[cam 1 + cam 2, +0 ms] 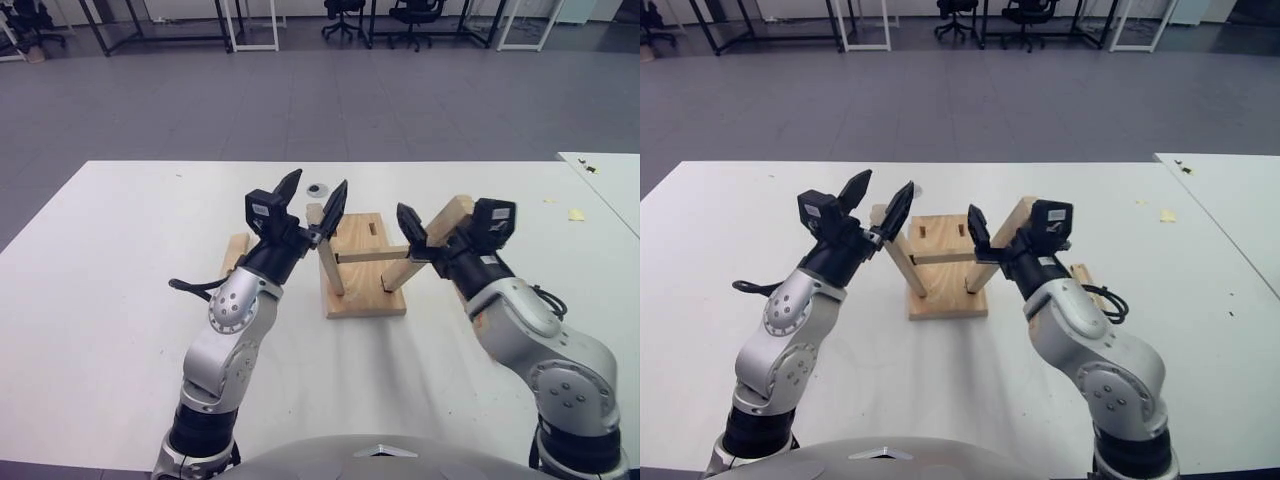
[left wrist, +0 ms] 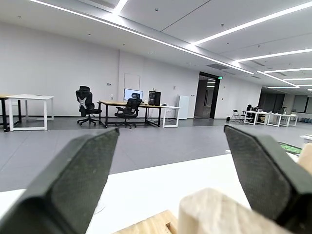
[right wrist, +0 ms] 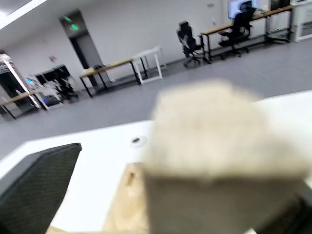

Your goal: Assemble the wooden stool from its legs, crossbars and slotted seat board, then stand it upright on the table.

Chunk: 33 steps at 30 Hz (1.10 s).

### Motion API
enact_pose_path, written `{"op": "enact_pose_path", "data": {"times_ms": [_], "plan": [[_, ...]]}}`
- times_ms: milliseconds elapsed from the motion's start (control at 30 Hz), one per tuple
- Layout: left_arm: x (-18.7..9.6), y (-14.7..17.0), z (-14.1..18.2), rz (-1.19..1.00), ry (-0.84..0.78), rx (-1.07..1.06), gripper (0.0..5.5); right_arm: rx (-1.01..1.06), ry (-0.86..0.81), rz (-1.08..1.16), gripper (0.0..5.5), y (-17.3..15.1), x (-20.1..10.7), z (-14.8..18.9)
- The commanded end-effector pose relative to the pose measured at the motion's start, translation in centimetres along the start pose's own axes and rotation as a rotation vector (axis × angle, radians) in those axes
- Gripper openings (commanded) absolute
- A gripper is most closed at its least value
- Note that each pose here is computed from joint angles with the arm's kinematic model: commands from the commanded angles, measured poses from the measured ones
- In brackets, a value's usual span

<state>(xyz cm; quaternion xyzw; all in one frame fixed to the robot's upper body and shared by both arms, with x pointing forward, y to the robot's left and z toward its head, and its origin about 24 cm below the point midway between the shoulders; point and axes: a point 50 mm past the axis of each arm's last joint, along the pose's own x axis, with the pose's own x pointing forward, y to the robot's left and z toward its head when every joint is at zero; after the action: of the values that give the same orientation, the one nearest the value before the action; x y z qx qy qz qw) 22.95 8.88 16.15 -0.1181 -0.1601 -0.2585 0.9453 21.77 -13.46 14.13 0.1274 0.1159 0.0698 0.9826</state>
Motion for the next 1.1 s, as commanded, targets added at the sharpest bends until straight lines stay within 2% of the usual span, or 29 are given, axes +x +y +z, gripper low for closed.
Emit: {"op": "enact_pose_path", "data": {"times_ms": [33,100,233,367,567,833,1100], "plan": [[0.3,-0.8,0.5,-0.041,-0.005,0.028,3.98,-0.096,0.290,-0.088,5.14,-1.2,0.1,-5.1],[0.3,-0.8,0.5,-0.035,0.001,0.030,3.98,-0.111,0.330,-0.061,5.14,-1.5,-0.2,-5.7],[0.5,-0.7,-0.1,-0.012,0.015,0.037,3.98,-0.222,0.136,0.128,5.14,0.0,-0.2,-2.5],[1.1,-0.8,-1.0,0.011,0.019,-0.035,3.98,-0.359,0.051,0.201,5.14,0.1,-0.3,-1.3],[2.3,-2.3,-2.0,-0.044,0.028,-0.101,3.98,-0.518,0.026,0.236,5.14,0.5,-0.1,-1.1],[4.2,-3.9,-1.7,-0.085,0.037,-0.072,3.98,-0.676,0.014,0.300,5.14,2.0,0.1,-0.9],[5.0,-6.0,-2.5,-0.165,0.102,-0.075,3.98,-0.932,-0.113,0.438,5.14,4.6,-0.2,0.4]]}}
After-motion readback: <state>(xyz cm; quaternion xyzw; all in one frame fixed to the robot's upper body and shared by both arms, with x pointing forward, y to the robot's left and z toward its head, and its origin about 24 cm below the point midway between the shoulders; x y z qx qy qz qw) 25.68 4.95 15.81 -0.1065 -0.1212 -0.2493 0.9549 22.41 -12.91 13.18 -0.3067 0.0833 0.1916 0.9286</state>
